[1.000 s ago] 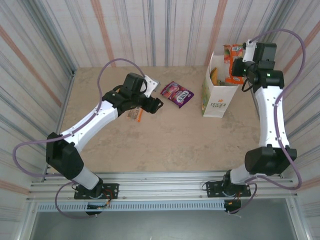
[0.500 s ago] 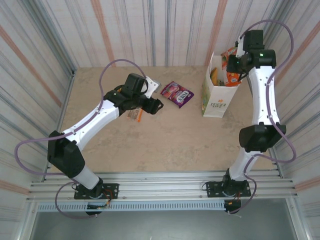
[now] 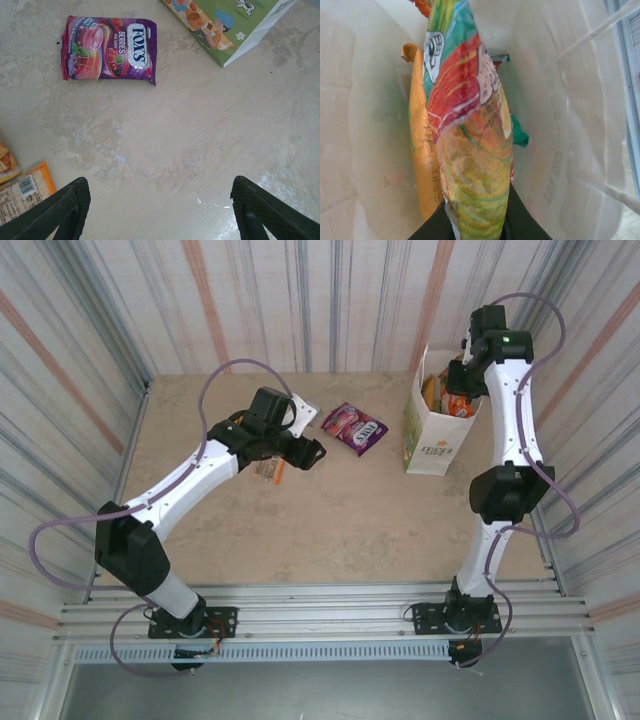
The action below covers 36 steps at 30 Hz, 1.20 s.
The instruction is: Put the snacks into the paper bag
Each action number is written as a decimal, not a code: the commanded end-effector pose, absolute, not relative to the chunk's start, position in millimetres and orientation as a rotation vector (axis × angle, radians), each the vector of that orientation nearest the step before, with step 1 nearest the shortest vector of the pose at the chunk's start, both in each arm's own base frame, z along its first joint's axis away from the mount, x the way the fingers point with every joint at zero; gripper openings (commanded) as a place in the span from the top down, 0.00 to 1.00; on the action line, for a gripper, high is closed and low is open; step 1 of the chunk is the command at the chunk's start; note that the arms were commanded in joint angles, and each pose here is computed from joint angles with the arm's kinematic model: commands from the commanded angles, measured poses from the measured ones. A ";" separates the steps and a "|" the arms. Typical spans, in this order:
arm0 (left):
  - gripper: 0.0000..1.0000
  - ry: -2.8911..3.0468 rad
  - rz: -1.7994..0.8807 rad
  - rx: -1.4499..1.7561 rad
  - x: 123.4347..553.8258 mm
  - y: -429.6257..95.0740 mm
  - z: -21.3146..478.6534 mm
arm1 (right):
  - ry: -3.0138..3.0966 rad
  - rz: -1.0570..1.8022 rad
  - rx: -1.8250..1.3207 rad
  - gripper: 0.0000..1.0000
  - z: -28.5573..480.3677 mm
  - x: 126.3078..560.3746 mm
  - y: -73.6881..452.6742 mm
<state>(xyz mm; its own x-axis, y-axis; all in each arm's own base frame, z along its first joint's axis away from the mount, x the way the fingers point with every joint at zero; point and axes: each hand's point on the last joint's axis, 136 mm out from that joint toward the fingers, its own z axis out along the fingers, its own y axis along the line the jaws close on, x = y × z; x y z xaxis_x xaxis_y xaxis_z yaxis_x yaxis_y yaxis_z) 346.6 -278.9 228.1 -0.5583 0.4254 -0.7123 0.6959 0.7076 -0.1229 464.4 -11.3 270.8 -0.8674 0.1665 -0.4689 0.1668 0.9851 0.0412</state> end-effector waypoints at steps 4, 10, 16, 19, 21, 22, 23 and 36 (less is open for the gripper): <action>0.23 2.226 -0.517 0.862 349.2 -279.0 234.7 | 2.628 0.021 0.284 0.96 266.2 476.3 -6.9; 0.23 2.222 -0.515 0.862 348.8 -278.5 236.5 | 2.630 0.063 0.290 0.94 257.2 486.0 -1.4; 0.23 2.223 -0.514 0.861 348.7 -278.3 236.6 | 2.605 0.142 0.286 0.67 266.0 488.6 8.3; 0.23 2.221 -0.519 0.860 348.5 -278.6 237.7 | 2.571 0.154 0.275 0.63 283.1 484.1 10.1; 0.23 2.219 -0.526 0.856 348.3 -279.1 238.7 | 2.542 0.162 0.263 0.62 296.4 479.8 11.0; 0.23 2.220 -0.532 0.857 347.3 -279.8 238.7 | 2.527 0.162 0.259 0.62 303.6 476.6 10.5; 0.23 2.218 -0.540 0.855 347.1 -280.4 239.5 | 2.512 0.161 0.257 0.62 310.3 473.7 9.8; 0.25 2.331 -0.748 0.642 360.9 -286.0 231.5 | 2.315 0.318 0.079 0.61 368.0 402.4 54.3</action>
<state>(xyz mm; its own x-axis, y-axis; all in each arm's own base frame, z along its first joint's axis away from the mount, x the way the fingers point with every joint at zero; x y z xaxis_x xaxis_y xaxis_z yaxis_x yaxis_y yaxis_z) 352.0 -283.5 227.0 -0.6431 0.3380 -0.6871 0.6478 0.7186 -0.2529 416.6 39.6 352.4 -0.7458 0.1705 -0.6440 0.0308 0.9745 0.2224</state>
